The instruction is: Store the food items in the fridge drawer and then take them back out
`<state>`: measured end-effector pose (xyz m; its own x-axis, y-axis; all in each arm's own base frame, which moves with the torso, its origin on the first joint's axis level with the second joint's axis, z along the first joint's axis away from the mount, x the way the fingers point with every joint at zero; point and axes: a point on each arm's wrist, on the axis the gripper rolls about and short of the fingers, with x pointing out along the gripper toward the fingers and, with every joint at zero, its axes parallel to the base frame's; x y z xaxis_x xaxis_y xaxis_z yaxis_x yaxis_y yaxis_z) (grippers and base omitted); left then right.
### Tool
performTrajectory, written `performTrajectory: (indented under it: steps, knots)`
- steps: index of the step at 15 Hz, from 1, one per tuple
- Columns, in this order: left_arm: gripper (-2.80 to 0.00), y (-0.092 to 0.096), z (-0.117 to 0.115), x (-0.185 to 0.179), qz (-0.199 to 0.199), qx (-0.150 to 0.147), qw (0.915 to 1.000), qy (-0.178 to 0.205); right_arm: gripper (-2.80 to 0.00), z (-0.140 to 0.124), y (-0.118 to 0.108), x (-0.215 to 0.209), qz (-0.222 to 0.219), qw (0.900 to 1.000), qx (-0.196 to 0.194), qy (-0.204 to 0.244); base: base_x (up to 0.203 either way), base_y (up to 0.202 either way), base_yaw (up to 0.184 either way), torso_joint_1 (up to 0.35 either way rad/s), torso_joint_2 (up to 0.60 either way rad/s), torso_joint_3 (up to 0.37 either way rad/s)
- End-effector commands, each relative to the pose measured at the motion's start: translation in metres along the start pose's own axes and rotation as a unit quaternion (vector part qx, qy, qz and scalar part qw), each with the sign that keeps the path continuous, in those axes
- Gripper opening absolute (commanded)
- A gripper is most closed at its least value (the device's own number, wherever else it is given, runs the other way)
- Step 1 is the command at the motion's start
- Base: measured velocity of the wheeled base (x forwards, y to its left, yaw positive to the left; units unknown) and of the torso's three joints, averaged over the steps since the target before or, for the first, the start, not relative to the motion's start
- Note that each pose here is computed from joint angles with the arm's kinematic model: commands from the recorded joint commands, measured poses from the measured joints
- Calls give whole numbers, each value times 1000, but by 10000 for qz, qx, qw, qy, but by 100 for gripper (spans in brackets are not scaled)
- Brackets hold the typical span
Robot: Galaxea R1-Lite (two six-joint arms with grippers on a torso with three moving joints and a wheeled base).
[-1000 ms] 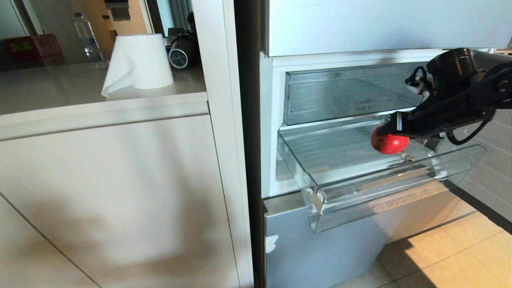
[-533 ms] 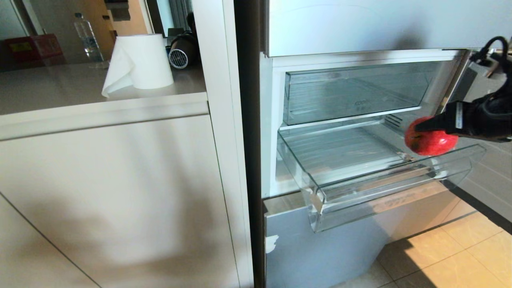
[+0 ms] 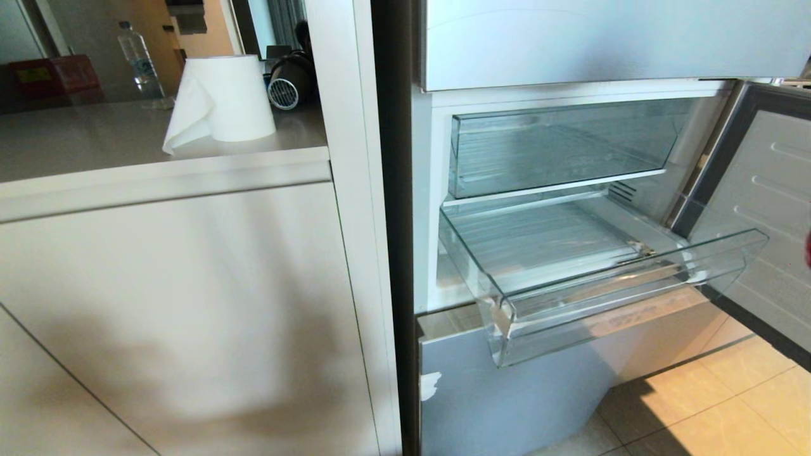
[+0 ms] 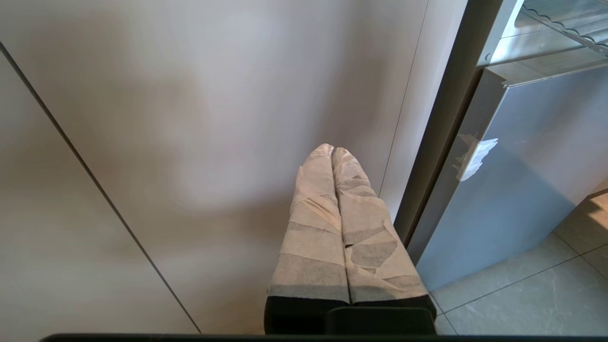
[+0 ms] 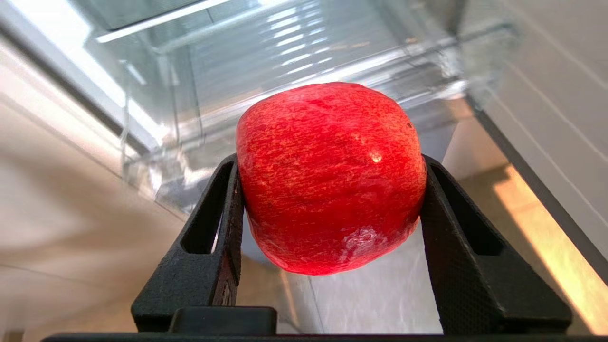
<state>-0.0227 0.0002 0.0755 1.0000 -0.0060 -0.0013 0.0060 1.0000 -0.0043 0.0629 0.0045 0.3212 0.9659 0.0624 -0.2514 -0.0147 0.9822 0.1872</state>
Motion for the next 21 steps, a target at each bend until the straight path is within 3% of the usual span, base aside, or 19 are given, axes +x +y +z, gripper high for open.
performTrajectory:
  steps: [1,4,7,11,16,19,21]
  knots:
    - [-280,0,0,0,-1,-2,10000,1,-280,-49,-10,-71,144,9967,-24,-801,0,0,0,0,0,0]
    - [-280,0,0,0,-1,-2,10000,1,-280,-119,-24,-72,68,9986,-174,-491,0,0,0,0,0,0]
    - [-280,0,0,0,7,-2,10000,1,-280,-176,-35,-44,-33,9994,-343,-104,0,0,0,0,0,0]
    - [-280,0,0,0,-1,-2,10000,1,-280,-236,-46,-12,-182,9950,-936,-307,0,0,0,0,0,0]
    - [-280,0,0,0,-1,-2,10000,1,-280,-248,-49,-9,-360,9939,-914,-507,0,0,0,0,0,0]
    - [-280,0,0,0,-1,-2,10000,-4,-280,-253,-49,-20,-257,9866,-1011,-1253,0,0,0,0,0,0]
    - [-280,0,0,0,-1,-2,10000,1,-280,-254,-49,-22,-213,9863,-947,-1336,0,0,0,0,0,0]
